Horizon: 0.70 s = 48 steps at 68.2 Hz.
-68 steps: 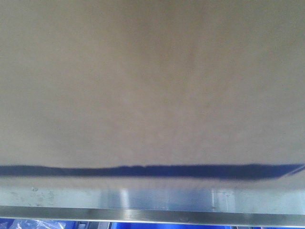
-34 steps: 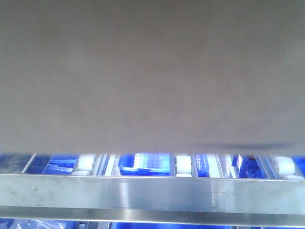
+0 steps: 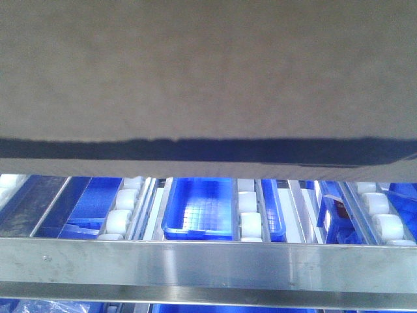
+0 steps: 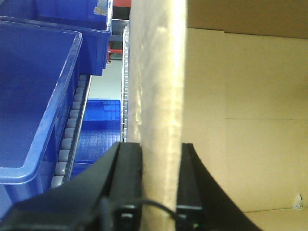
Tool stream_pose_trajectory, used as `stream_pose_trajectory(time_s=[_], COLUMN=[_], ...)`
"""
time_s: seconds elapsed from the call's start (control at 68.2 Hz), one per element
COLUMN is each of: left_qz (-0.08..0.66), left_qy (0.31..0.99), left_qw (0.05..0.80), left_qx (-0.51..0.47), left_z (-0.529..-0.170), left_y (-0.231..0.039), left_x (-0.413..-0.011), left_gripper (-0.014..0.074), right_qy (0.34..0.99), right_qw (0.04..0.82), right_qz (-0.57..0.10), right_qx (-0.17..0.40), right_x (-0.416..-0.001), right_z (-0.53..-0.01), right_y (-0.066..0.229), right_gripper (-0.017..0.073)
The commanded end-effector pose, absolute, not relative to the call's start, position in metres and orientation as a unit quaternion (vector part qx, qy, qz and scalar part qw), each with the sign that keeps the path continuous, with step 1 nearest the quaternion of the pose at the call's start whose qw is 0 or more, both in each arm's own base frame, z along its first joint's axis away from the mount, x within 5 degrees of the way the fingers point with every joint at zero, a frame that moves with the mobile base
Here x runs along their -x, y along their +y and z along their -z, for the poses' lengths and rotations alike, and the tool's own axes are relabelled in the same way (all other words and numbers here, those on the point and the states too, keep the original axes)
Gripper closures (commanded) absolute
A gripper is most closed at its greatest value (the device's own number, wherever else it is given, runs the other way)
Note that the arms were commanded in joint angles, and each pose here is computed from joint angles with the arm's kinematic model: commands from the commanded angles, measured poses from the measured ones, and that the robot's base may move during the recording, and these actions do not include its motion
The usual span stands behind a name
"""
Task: Grab box from left shelf to table start
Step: 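Lift the box with both grippers and pull it off the shelf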
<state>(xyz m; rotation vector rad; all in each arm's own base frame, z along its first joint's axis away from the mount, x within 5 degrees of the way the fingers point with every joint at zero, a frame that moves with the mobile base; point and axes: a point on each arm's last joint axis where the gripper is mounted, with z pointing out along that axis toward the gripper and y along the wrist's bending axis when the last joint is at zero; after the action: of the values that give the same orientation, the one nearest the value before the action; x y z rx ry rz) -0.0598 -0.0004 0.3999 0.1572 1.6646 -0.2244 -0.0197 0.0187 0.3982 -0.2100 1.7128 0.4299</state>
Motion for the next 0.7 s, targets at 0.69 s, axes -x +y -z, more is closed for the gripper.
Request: stream_pose_trajectory(time_s=[0.69], left_qz=[0.156], left_qy=[0.657], left_qw=[0.735], left_qx=[-0.061], left_z=[-0.4274], left_y=[-0.0036], left_x=[0.0659], left_gripper=[0.0687], right_qy=[0.702], right_qw=[0.679], right_qz=[-0.199], right_qx=[0.083], right_x=[0.0202], right_z=[-0.4171], right_y=[0.0181], right_gripper=[0.0501])
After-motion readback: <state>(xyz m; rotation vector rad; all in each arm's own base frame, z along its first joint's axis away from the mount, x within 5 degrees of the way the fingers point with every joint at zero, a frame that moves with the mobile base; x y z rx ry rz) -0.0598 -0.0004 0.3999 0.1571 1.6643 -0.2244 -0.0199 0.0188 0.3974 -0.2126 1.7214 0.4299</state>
